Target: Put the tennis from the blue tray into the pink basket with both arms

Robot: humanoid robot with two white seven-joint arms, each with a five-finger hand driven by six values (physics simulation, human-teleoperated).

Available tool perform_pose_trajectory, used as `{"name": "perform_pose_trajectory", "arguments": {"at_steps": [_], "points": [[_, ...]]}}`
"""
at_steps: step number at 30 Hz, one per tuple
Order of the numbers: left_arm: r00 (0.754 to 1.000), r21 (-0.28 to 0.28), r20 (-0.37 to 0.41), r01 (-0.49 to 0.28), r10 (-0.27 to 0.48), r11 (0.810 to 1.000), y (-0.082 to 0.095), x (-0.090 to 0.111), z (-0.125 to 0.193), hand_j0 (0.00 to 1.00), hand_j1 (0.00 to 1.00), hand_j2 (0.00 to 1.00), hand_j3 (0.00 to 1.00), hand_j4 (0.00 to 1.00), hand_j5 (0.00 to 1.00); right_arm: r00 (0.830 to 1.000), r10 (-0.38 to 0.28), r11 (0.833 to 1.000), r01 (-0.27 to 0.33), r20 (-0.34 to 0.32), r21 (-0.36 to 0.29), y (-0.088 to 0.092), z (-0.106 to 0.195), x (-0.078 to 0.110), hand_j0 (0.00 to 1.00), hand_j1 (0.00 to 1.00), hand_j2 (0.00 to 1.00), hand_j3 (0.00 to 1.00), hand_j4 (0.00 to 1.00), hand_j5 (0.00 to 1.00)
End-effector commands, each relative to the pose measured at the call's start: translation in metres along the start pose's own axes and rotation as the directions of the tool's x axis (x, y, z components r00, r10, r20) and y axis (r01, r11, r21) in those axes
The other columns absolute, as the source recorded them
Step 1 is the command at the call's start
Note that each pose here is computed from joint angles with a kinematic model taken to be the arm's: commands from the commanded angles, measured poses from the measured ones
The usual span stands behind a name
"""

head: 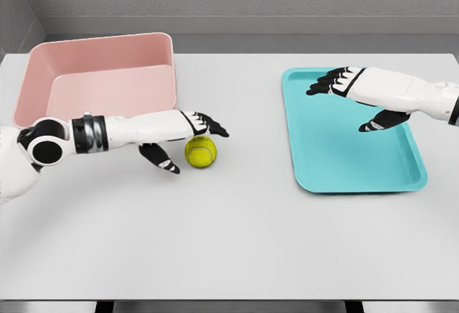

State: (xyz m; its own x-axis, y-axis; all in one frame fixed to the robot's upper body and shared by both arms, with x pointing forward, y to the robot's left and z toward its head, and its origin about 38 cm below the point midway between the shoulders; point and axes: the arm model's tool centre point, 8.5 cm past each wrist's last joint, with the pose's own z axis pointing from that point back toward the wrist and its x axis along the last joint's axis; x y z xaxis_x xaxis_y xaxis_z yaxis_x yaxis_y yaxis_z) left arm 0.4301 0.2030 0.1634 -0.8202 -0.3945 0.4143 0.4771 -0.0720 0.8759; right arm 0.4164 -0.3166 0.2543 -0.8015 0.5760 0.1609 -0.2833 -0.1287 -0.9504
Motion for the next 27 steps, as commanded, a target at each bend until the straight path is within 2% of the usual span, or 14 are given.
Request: {"name": "perform_pose_trajectory", "arguments": {"at_steps": [1, 27], "points": [[1.0, -0.007, 0.007, -0.014, 0.014, 1.0, -0.002, 0.0, -0.006, 1.0, 1.0, 1.0, 1.0, 1.0, 1.0, 1.0, -0.005, 1.0, 0.005, -0.001, -0.004, -0.001, 0.001, 0.0, 1.0, 1.0, 1.0, 1.0, 1.0, 1.0], [0.998, -0.027, -0.025, -0.058, 0.057, 0.998, -0.011, -0.016, -0.021, 1.0, 1.0, 1.0, 1.0, 1.0, 1.0, 1.0, -0.009, 1.0, 0.009, 0.0, -0.006, 0.0, 0.0, 0.0, 1.0, 1.0, 1.0, 1.0, 1.0, 1.0]]}}
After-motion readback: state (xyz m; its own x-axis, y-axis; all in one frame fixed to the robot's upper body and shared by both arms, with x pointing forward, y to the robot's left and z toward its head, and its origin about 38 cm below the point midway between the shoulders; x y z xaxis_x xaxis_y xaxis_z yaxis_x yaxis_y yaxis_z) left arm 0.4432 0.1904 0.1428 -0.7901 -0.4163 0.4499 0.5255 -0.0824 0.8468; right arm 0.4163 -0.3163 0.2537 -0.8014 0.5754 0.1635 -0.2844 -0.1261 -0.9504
